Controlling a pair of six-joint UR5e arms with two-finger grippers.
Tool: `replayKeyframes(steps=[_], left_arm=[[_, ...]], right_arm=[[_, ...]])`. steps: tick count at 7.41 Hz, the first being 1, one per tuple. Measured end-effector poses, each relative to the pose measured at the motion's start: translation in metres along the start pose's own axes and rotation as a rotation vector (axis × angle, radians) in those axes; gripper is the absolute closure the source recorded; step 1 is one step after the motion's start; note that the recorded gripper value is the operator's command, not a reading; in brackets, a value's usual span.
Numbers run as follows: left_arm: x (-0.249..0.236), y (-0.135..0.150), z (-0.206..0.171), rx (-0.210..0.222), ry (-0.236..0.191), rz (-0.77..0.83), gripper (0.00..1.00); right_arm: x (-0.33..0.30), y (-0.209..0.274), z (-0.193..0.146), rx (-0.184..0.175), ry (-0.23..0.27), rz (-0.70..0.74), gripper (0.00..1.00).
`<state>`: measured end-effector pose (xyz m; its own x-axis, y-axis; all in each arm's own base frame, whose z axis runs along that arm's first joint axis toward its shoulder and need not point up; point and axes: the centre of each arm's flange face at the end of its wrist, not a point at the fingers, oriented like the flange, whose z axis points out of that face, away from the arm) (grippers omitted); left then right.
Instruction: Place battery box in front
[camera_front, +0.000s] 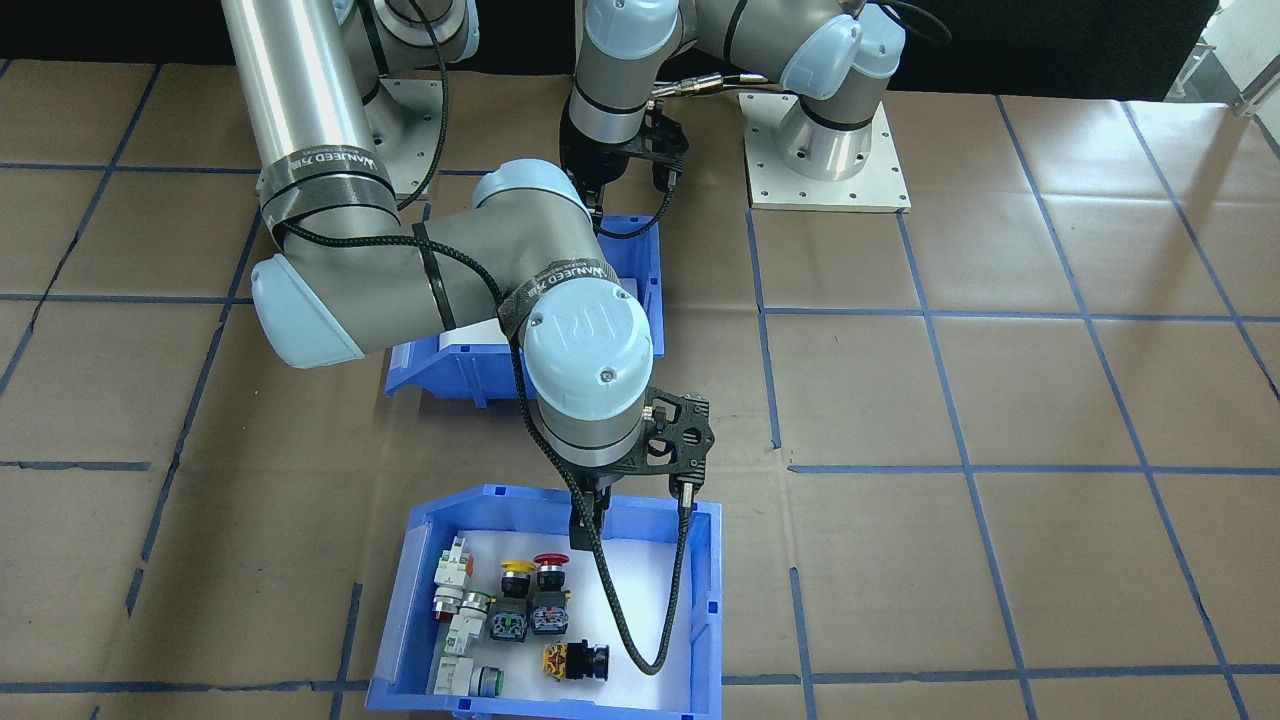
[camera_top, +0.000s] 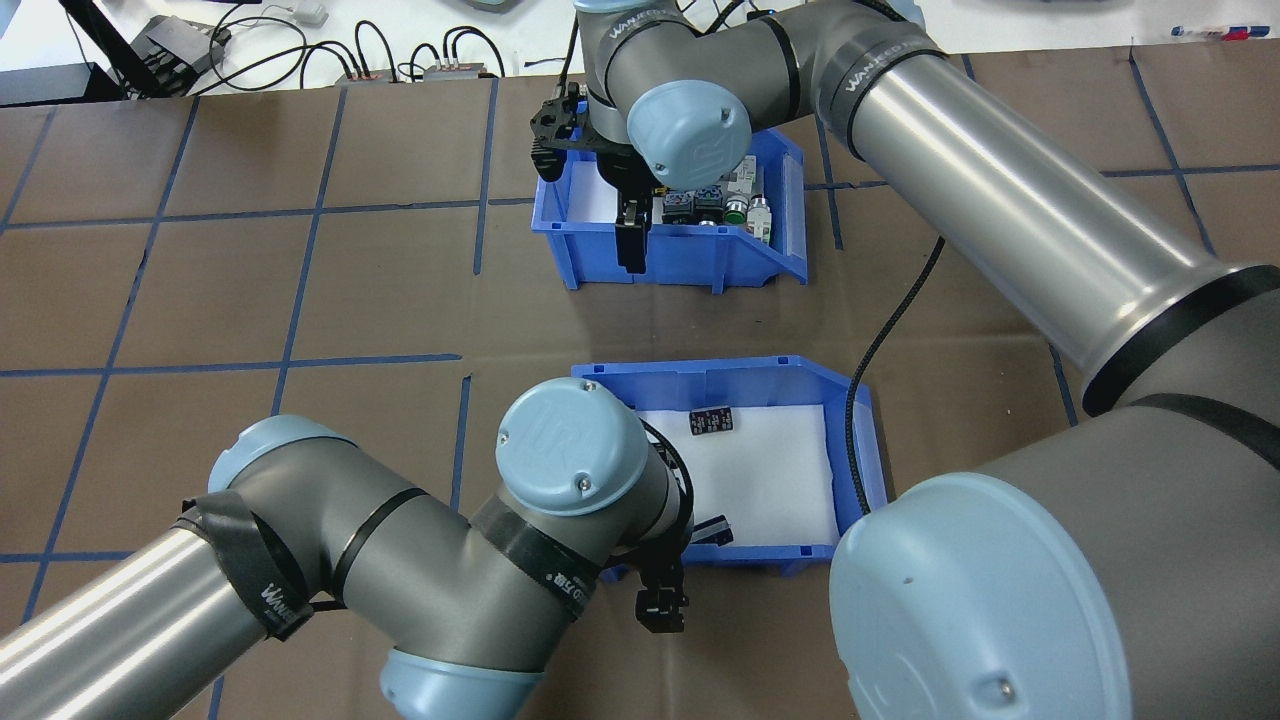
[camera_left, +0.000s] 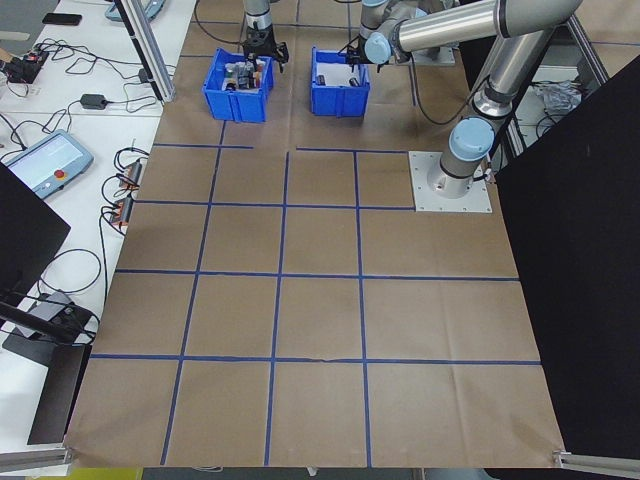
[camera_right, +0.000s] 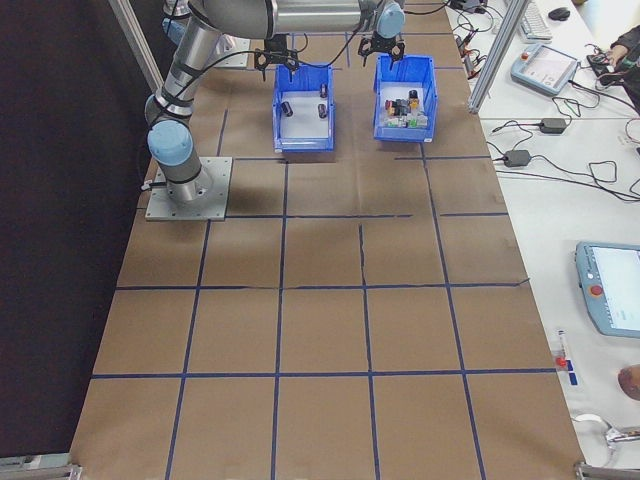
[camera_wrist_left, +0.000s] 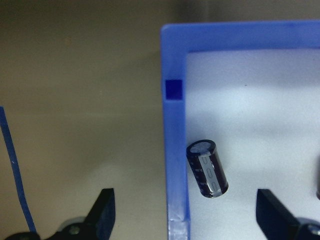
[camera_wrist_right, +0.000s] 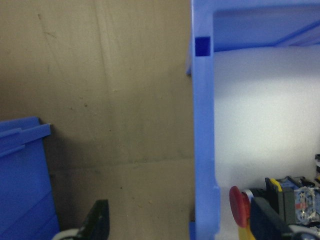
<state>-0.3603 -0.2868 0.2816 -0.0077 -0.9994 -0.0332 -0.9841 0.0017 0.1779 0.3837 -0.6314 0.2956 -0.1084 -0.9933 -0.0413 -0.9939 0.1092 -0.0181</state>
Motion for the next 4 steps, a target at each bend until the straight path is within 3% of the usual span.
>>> replayKeyframes(steps=[1, 3, 4], left_arm=[[-0.001, 0.002, 0.008, 0.008, -0.013, -0.003, 0.02], [-0.003, 0.008, 0.021, 0.019, -0.027, -0.002, 0.18], [-0.004, 0.009, 0.023, 0.019, -0.027, -0.001, 0.24]], right_arm=[[0.001, 0.0, 0.008, 0.015, 0.034, 0.0, 0.0], [0.003, 0.0, 0.016, 0.028, 0.069, 0.006, 0.05], [0.003, 0.0, 0.018, 0.028, 0.07, 0.009, 0.3]])
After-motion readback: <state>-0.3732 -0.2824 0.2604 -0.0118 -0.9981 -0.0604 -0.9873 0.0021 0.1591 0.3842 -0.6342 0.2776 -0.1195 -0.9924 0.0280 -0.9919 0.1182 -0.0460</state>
